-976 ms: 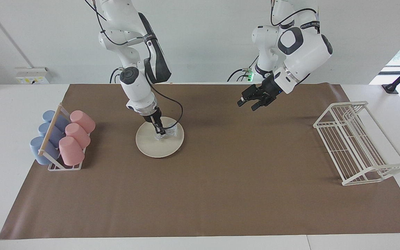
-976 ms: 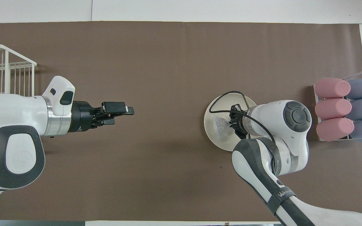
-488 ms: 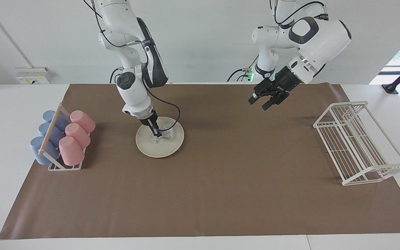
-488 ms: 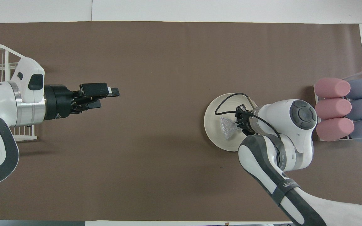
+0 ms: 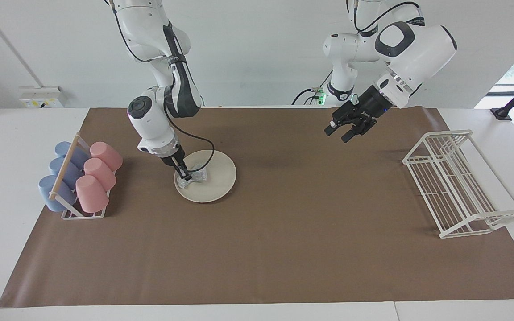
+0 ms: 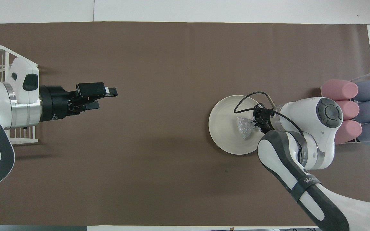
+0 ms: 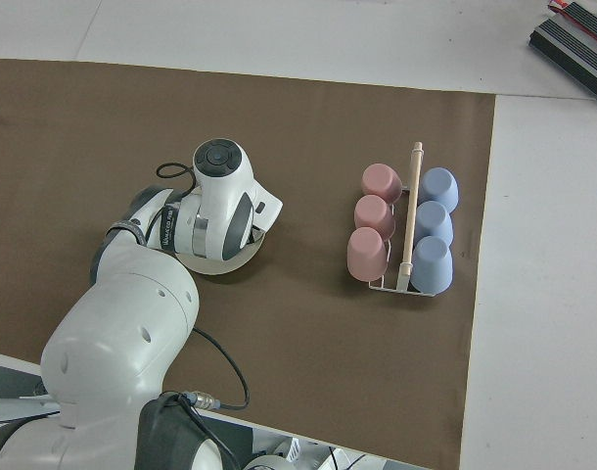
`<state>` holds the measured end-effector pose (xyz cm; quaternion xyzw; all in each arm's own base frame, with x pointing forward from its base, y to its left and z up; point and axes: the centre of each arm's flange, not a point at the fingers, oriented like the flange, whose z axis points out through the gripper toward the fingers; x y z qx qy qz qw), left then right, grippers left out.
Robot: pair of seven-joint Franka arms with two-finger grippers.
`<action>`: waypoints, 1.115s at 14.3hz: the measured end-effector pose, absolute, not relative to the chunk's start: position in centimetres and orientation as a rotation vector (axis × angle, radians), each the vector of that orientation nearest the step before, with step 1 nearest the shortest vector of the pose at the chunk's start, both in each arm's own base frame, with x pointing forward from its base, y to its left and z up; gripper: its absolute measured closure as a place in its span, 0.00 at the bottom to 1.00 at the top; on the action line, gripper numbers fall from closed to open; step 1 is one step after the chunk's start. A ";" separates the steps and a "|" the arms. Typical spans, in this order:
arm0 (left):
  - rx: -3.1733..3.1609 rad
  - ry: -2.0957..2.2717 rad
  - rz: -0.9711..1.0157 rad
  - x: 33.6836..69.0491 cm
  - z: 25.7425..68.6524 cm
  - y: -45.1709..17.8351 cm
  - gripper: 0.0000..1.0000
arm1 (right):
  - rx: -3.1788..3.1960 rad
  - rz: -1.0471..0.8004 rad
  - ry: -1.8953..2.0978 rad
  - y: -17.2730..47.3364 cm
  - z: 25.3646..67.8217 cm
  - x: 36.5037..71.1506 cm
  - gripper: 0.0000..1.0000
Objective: Wipe plate with sponge
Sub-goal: 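Rub the scrubber across the white plate surface with the right gripper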
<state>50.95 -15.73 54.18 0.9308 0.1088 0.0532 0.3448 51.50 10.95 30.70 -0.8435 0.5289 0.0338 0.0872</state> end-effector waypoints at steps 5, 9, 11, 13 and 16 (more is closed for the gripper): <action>2.417 0.282 0.138 50.9 54.2 -15.7 0.00 | -2.404 0.037 1.679 17.1 29.8 50.9 0.91; 2.417 0.282 0.138 50.9 54.2 -15.7 0.00 | -2.315 0.024 1.758 21.0 29.6 50.3 0.91; 2.417 0.282 0.138 50.9 54.2 -15.7 0.00 | -2.312 0.024 1.761 21.1 29.6 50.3 0.91; 2.417 0.282 0.138 50.9 54.2 -15.7 0.00 | -2.351 0.016 1.708 20.9 29.6 50.4 0.91; 2.417 0.282 0.138 50.9 54.2 -15.7 0.00 | -2.424 -0.022 1.605 17.1 29.6 51.8 0.91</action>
